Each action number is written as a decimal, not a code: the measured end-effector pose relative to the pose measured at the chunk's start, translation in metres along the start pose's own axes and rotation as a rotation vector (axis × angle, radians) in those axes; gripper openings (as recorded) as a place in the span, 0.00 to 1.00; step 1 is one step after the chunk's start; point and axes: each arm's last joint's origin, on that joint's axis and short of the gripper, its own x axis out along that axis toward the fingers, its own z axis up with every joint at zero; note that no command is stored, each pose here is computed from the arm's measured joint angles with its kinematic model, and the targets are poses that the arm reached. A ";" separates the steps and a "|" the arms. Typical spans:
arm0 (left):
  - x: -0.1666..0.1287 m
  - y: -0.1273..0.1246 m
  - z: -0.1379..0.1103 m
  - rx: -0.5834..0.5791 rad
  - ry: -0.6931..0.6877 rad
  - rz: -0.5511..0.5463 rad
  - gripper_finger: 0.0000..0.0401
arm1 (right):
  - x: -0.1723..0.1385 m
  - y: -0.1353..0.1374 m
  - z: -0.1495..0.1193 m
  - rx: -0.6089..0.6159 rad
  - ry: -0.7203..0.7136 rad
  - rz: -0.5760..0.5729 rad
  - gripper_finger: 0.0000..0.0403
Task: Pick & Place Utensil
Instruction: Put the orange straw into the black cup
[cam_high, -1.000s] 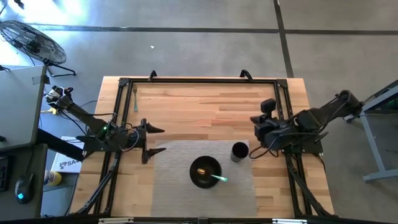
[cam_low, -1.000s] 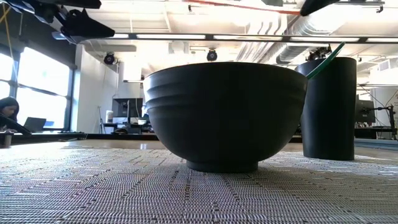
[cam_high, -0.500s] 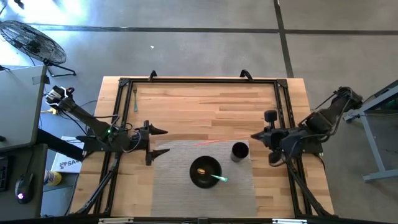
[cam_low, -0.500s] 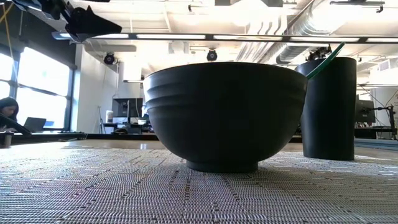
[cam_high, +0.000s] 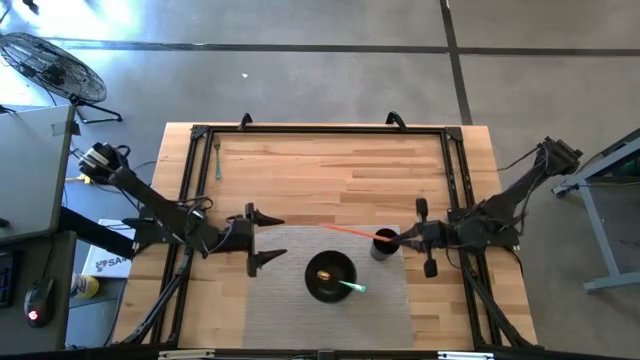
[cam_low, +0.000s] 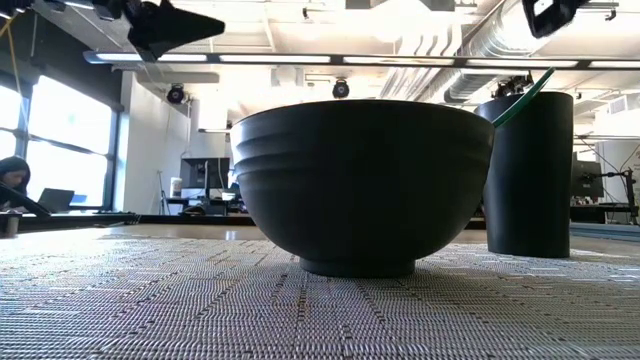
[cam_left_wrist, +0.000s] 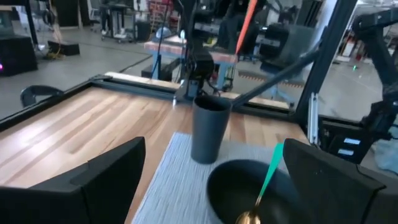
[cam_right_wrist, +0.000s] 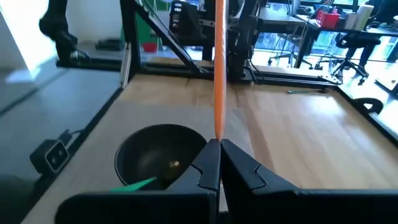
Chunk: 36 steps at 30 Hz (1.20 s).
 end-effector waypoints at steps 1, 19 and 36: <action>0.002 -0.002 -0.002 -0.003 -0.004 -0.001 0.93 | 0.001 0.000 -0.006 0.011 -0.011 0.001 0.00; 0.057 -0.020 0.010 0.115 -0.028 0.113 0.93 | 0.003 -0.010 -0.075 0.156 -0.094 -0.041 0.00; 0.171 -0.018 0.018 0.157 0.043 -0.029 0.93 | 0.002 -0.012 -0.089 0.089 -0.034 -0.032 0.00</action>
